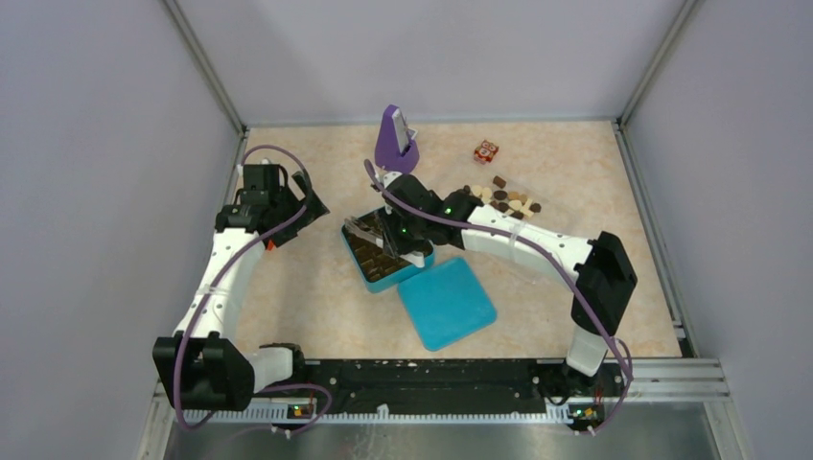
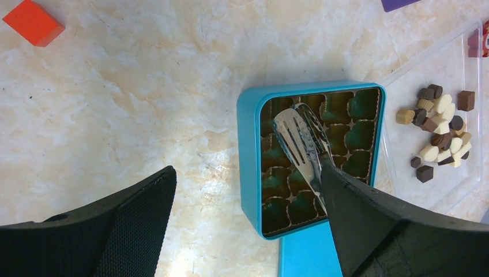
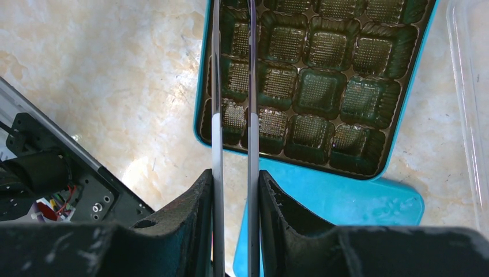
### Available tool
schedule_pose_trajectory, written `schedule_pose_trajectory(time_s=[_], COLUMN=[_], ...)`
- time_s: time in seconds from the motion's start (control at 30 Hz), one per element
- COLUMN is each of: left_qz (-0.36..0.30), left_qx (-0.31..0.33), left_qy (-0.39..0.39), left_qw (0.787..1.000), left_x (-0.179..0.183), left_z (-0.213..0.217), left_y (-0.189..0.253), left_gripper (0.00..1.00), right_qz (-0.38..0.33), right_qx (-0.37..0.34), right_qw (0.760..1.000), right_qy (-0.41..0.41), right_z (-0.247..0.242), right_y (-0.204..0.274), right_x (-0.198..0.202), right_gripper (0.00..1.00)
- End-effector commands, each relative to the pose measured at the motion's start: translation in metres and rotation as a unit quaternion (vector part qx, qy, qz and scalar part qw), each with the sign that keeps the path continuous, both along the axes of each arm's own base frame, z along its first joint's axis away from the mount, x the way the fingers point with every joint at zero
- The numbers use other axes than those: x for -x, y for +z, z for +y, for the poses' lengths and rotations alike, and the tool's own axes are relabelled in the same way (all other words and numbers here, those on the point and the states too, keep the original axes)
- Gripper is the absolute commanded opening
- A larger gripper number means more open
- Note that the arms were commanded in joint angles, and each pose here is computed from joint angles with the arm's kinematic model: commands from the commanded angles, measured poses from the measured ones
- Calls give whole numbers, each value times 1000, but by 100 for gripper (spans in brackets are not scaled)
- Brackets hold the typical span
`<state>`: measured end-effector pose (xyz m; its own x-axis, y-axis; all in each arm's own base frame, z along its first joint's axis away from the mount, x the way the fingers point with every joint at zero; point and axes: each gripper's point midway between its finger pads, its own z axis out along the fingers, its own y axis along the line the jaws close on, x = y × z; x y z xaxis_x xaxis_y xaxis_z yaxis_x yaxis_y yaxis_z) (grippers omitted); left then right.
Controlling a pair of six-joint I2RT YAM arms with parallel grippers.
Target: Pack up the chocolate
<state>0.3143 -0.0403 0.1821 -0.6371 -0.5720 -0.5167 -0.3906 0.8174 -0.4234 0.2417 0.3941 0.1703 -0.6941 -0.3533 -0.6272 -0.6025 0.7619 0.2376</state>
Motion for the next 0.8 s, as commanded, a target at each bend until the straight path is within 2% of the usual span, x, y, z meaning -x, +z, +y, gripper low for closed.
schedule_pose_trajectory(time_s=[0.0,0.2,0.37,0.43,0.6,0.77], left_qz=[-21,-20,-22,-22,-25,-38], left_qx=[-3,-3,-4,-4,-3,-13], left_qy=[3,1,1,2,1,5], left_qw=[1000,1000,1000,1000,1000,999], left_x=[-2,-1,-1,-1,-2,-5], left_z=[4,3,4,4,4,8], left_y=[9,9,10,10,12,23], left_gripper=[99,99,99,99,99,99], right_qz=[-31,-30,-31,-32,-44,-100], right_qx=[-49,-49,-46,-47,-61,-76], right_qw=[998,998,998,998,997,991], right_qy=[1,-2,-4,-4,-3,-36], right_z=[23,23,22,21,18,-10], right_y=[34,34,32,34,51,88], right_x=[-8,-9,-9,-9,-8,-12], right_gripper=[28,33,33,30,9,7])
